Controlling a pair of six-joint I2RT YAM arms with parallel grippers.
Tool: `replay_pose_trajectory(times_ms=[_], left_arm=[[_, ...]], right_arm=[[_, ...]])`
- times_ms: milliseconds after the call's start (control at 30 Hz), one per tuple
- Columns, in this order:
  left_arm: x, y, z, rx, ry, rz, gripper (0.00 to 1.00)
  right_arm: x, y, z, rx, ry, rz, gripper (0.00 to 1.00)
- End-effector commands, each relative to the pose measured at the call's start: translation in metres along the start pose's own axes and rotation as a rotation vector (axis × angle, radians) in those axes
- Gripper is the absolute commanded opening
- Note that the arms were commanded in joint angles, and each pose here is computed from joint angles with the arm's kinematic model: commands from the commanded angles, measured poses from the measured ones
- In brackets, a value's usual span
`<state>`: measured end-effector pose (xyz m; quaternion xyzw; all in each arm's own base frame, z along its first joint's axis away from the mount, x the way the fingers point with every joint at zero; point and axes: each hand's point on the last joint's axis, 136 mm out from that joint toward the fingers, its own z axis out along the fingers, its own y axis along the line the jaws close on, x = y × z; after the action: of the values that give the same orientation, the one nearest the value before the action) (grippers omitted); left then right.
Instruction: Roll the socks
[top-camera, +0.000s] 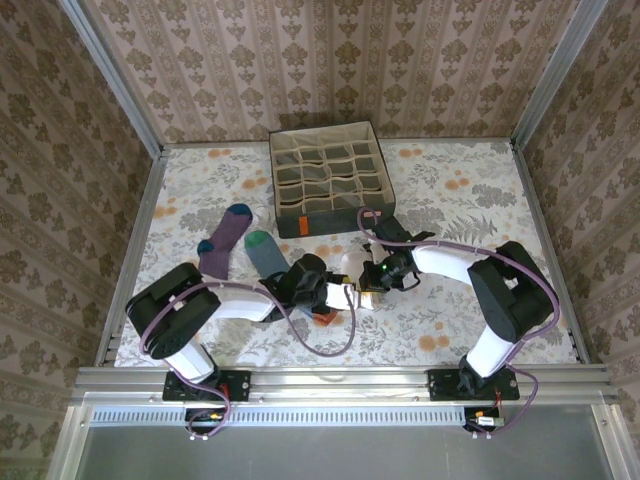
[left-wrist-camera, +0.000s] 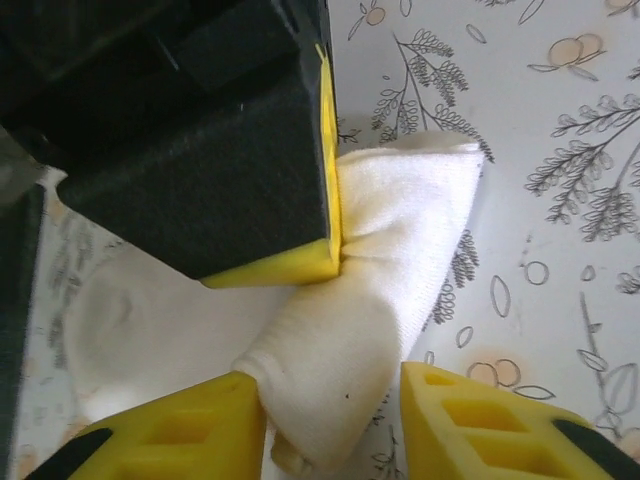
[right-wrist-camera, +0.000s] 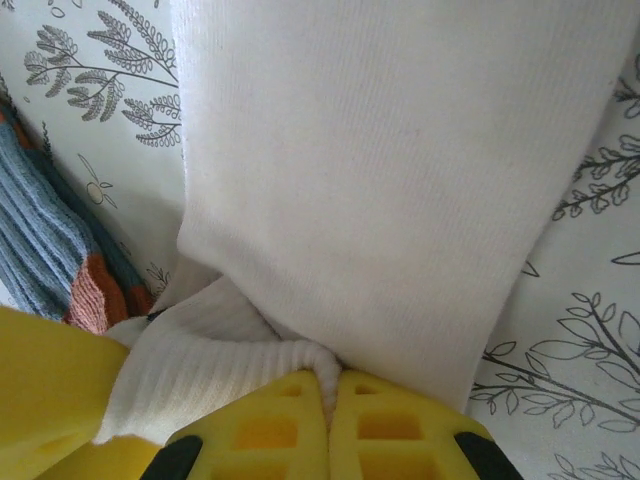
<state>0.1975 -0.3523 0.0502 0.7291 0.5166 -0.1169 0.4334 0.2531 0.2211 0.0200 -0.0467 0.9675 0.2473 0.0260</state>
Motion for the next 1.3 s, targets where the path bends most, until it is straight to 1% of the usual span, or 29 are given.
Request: replay_pose_trajectory(times_ms=[0, 100, 200, 267, 367, 433, 600, 767, 967, 1000, 1133, 1167, 1267], left_arm=[[-0.016, 0.023, -0.008, -0.135, -0.019, 0.095, 0.45], [-0.015, 0.030, -0.014, -0.179, -0.026, 0.049, 0.52], [-0.016, 0.028, -0.022, -0.175, -0.051, 0.011, 0.55], [-0.019, 0.020, -0.025, -0.137, -0.065, 0.013, 0.54], [-0.028, 0.004, -0.025, -0.045, -0.083, 0.044, 0.53], [-0.028, -0.007, -0.019, 0.009, -0.054, 0.093, 0.51], [-0.024, -0.010, 0.000, 0.044, -0.021, 0.121, 0.51], [-0.013, -0.015, 0.018, 0.077, 0.014, 0.140, 0.48], [0.008, -0.024, 0.027, 0.113, 0.080, 0.159, 0.40], [0.013, -0.027, 0.028, 0.125, 0.094, 0.162, 0.36], [0.025, -0.034, 0.029, 0.155, 0.128, 0.147, 0.15], [0.026, -0.036, 0.028, 0.159, 0.129, 0.143, 0.12], [0.026, -0.038, 0.027, 0.163, 0.116, 0.127, 0.13]], right_arm=[[0.046, -0.051, 0.016, 0.201, 0.168, 0.072, 0.00], [0.051, -0.053, 0.015, 0.216, 0.185, 0.080, 0.00], [0.051, -0.053, 0.014, 0.217, 0.182, 0.081, 0.00], [0.051, -0.053, 0.014, 0.217, 0.180, 0.082, 0.00], [0.052, -0.053, 0.013, 0.215, 0.180, 0.082, 0.00], [0.051, -0.053, 0.013, 0.218, 0.180, 0.083, 0.00], [0.050, -0.052, 0.013, 0.213, 0.184, 0.088, 0.00], [0.051, -0.050, 0.010, 0.210, 0.188, 0.087, 0.00], [0.055, -0.049, 0.009, 0.168, 0.190, 0.114, 0.00], [0.055, -0.047, 0.009, 0.156, 0.188, 0.120, 0.00], [0.056, -0.040, 0.005, 0.096, 0.175, 0.150, 0.00], [0.052, -0.038, 0.004, 0.074, 0.152, 0.152, 0.00], [0.050, -0.036, 0.002, 0.043, 0.132, 0.171, 0.00]])
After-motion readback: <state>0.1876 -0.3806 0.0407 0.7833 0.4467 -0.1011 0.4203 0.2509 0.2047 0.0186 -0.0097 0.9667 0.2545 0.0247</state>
